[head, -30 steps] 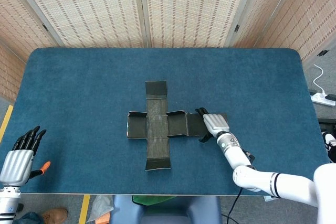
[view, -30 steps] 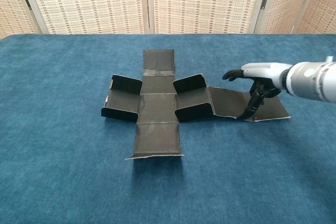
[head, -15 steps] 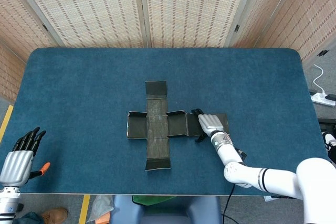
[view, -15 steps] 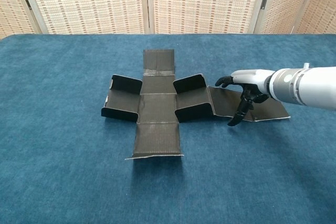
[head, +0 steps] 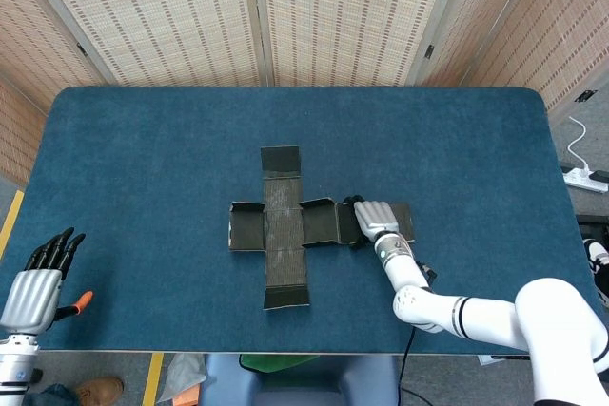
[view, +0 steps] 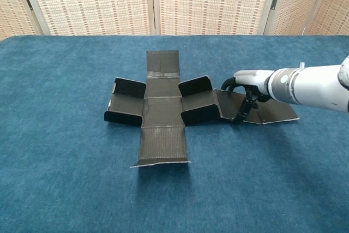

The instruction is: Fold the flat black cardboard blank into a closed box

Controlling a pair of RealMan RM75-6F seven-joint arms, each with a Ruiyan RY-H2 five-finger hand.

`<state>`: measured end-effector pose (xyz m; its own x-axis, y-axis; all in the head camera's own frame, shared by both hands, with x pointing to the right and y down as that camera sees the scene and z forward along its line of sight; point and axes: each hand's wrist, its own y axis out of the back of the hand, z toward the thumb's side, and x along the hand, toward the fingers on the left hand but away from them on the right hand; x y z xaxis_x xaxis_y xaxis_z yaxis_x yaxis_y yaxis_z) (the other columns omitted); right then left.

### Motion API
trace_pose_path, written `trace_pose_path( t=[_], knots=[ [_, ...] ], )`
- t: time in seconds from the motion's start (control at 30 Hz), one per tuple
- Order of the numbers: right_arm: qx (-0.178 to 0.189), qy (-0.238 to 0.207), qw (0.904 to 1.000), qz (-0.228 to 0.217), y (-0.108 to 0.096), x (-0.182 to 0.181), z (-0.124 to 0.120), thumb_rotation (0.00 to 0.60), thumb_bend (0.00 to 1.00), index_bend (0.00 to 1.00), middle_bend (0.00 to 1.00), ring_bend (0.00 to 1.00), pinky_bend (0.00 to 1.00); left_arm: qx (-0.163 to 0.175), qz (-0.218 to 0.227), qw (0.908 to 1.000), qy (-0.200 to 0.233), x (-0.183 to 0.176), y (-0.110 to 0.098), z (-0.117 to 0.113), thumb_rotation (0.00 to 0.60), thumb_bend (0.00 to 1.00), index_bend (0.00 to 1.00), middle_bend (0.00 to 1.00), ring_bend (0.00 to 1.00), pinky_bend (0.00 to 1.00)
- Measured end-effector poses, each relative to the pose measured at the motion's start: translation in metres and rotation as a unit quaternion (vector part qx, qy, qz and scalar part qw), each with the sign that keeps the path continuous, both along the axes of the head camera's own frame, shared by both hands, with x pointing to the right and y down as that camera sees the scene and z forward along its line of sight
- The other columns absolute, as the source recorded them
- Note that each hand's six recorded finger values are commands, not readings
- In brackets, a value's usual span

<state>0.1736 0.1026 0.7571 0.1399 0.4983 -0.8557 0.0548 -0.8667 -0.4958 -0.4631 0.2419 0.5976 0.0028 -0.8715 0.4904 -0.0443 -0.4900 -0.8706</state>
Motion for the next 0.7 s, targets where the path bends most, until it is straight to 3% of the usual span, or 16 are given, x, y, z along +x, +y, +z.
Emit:
trace_pose_path(
  t=[0.2,0.3,0.47,0.63,0.7],
  knots=[
    [0.013,-0.014,0.9998,-0.005,-0.003,-0.002,-0.010,0.600,0.26,0.35,0.35,0.77,1.00,0.028,0.036,0.9986,0.026,0.022,-0.029,0.015,0.600,0.23,0.26,0.26,0.43,0.51],
    [0.026,-0.015,0.9995,-0.013,-0.003,-0.003,-0.014,0.600,0.26,0.35,0.36,0.77,1.00,0.031,0.055,0.9972,0.040,0.038,-0.050,0.030,0.600,0.24,0.31,0.30,0.54,0.60],
    [0.059,-0.010,0.9978,-0.030,-0.003,-0.007,-0.020,0.600,0.26,0.35,0.36,0.77,1.00,0.011,0.094,0.9945,0.044,0.071,-0.079,0.065,0.600,0.24,0.30,0.28,0.57,0.63],
    [0.075,-0.005,0.9962,-0.045,0.002,-0.014,-0.023,0.600,0.26,0.35,0.36,0.77,1.00,-0.017,0.125,0.9915,0.035,0.109,-0.099,0.105,0.600,0.18,0.06,0.09,0.51,0.60],
    [0.078,-0.006,0.9957,-0.050,0.004,-0.018,-0.024,0.600,0.26,0.35,0.36,0.77,1.00,-0.022,0.131,0.9906,0.033,0.122,-0.103,0.115,0.600,0.18,0.01,0.03,0.49,0.58]
  ],
)
